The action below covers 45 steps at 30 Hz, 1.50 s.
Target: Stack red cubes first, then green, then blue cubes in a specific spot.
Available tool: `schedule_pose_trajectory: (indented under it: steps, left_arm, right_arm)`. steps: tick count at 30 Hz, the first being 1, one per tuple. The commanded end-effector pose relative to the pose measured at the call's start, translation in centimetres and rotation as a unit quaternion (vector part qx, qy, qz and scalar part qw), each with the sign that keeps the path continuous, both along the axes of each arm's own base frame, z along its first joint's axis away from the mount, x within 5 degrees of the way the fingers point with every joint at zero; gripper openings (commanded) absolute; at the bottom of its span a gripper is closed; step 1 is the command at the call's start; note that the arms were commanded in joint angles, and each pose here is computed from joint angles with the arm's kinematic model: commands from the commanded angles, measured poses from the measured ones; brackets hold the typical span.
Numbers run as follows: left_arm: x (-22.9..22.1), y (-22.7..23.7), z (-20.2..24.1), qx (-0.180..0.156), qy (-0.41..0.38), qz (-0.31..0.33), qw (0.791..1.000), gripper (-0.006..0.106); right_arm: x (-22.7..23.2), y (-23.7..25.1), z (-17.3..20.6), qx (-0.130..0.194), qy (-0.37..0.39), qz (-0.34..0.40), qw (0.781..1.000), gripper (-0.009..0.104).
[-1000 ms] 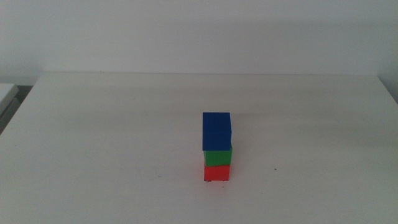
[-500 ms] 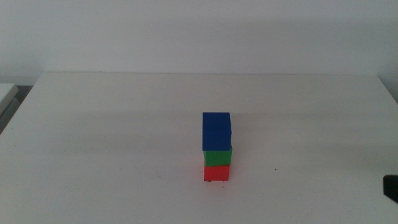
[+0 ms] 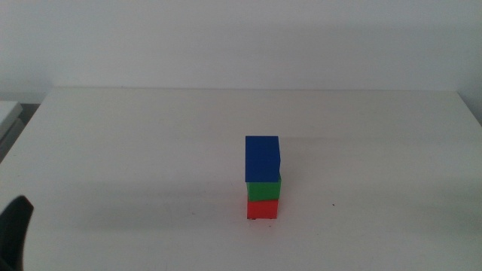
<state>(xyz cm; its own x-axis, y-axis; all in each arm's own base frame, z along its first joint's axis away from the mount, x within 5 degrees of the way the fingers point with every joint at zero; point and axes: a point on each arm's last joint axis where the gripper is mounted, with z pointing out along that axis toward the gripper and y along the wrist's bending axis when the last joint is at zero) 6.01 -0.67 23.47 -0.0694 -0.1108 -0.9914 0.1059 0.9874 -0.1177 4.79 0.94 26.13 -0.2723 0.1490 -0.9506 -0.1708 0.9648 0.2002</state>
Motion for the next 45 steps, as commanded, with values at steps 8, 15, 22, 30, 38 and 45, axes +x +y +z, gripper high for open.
schedule_pose_trajectory:
  steps: [8, 15, 22, 30, 38, 45]
  left_arm:
    - [-0.4, 0.0, -3.4, -0.036, 0.003, -0.003, 0.999, 0.094]
    - [-0.4, 0.0, -3.3, -0.037, -0.002, -0.003, 0.999, 0.094]
    - [-0.4, 0.0, -3.3, -0.037, -0.002, -0.003, 0.999, 0.094]
    - [-0.4, 0.0, -3.3, -0.037, -0.002, -0.003, 0.999, 0.094]
    - [-0.4, 0.0, -3.3, -0.037, -0.003, -0.003, 0.999, 0.094]
    - [-0.4, 0.0, -3.3, -0.023, -0.005, -0.002, 1.000, 0.094]
  right_arm:
    - [-0.9, -0.9, -0.6, -0.029, -0.077, -0.046, 0.996, 0.078]
    - [-0.2, -0.6, -1.8, -0.041, -0.111, -0.039, 0.992, 0.078]
    - [0.2, -0.5, -3.8, -0.047, -0.088, -0.036, 0.994, 0.078]
    - [0.7, -0.3, -5.5, -0.047, -0.095, -0.028, 0.994, 0.078]
    - [0.8, -0.2, -6.3, -0.057, -0.095, -0.026, 0.994, 0.078]
    - [0.8, -0.2, -6.4, -0.057, -0.085, -0.026, 0.994, 0.080]
